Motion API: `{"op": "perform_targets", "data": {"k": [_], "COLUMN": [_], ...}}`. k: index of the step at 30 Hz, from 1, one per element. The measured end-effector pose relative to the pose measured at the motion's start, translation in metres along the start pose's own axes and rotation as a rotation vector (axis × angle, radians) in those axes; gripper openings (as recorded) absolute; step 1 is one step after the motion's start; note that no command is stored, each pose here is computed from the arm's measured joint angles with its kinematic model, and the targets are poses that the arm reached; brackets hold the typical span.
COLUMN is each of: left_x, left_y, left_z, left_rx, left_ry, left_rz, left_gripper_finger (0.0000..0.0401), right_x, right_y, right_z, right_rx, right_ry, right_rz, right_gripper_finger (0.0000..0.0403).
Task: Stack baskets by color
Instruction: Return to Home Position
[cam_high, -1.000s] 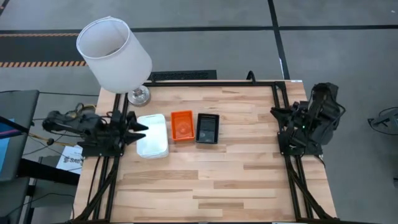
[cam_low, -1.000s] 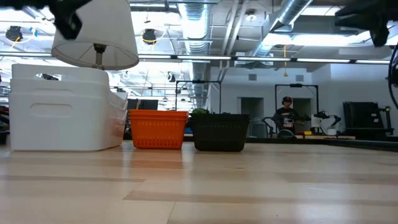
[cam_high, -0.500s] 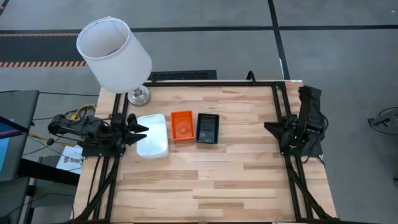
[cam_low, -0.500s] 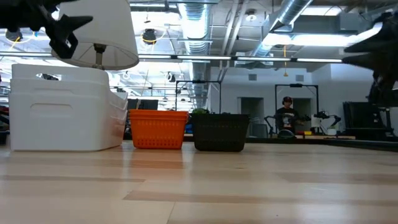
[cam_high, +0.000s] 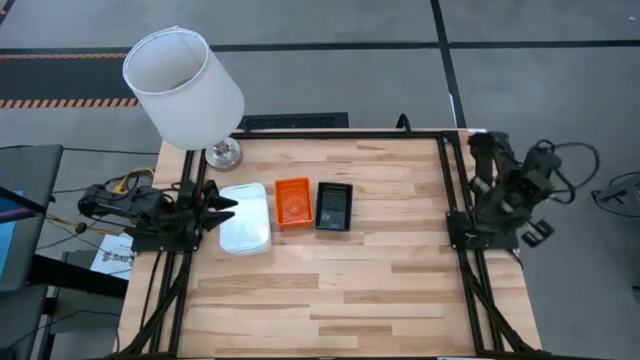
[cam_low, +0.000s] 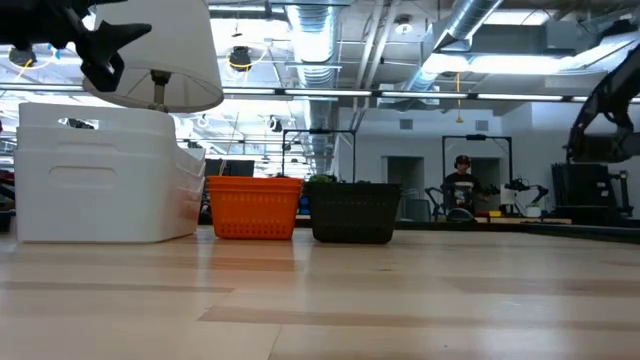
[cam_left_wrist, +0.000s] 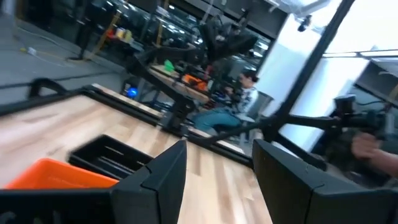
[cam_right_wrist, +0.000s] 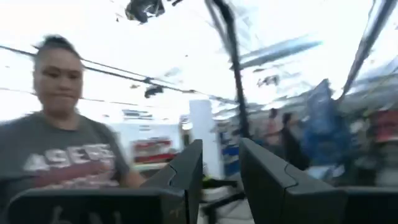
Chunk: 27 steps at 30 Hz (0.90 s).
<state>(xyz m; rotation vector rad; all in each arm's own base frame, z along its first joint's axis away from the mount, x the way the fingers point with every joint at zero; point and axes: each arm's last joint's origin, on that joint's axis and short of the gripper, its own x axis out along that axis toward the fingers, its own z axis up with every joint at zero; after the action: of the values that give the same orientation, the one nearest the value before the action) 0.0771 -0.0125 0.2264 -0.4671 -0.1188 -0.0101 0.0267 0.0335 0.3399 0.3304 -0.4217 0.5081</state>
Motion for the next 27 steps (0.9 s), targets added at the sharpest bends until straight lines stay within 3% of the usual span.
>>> {"op": "perform_targets", "data": {"k": [3, 8, 10, 15, 21, 27], "left_x": [0.000, 0.000, 0.000, 0.000, 0.000, 0.000], "left_y": [0.001, 0.003, 0.003, 0.005, 0.003, 0.004], "left_z": [0.000, 0.001, 0.001, 0.001, 0.002, 0.002], "left_rx": [0.053, 0.104, 0.119, 0.094, 0.094, 0.116], "left_ry": [-0.017, -0.040, -0.038, -0.047, -0.055, -0.054], "left_rz": [0.042, 0.106, 0.108, 0.149, 0.124, 0.131], "left_gripper_finger": [0.0171, 0.0171, 0.0171, 0.0171, 0.0171, 0.0171], "right_x": [-0.009, -0.018, -0.020, -0.018, -0.022, -0.024], "right_y": [-0.012, -0.018, -0.019, -0.013, -0.020, -0.037], "right_z": [0.003, -0.023, -0.027, -0.061, -0.106, -0.123], "right_rx": [-0.113, -0.140, -0.171, -0.083, -0.042, -0.112], "right_ry": [0.002, 0.115, 0.101, 0.048, -0.134, -0.046], "right_rz": [-0.029, -0.204, -0.182, -0.161, -0.198, -0.407], "right_gripper_finger": [0.0127, 0.0127, 0.0127, 0.0127, 0.0127, 0.0127]}}
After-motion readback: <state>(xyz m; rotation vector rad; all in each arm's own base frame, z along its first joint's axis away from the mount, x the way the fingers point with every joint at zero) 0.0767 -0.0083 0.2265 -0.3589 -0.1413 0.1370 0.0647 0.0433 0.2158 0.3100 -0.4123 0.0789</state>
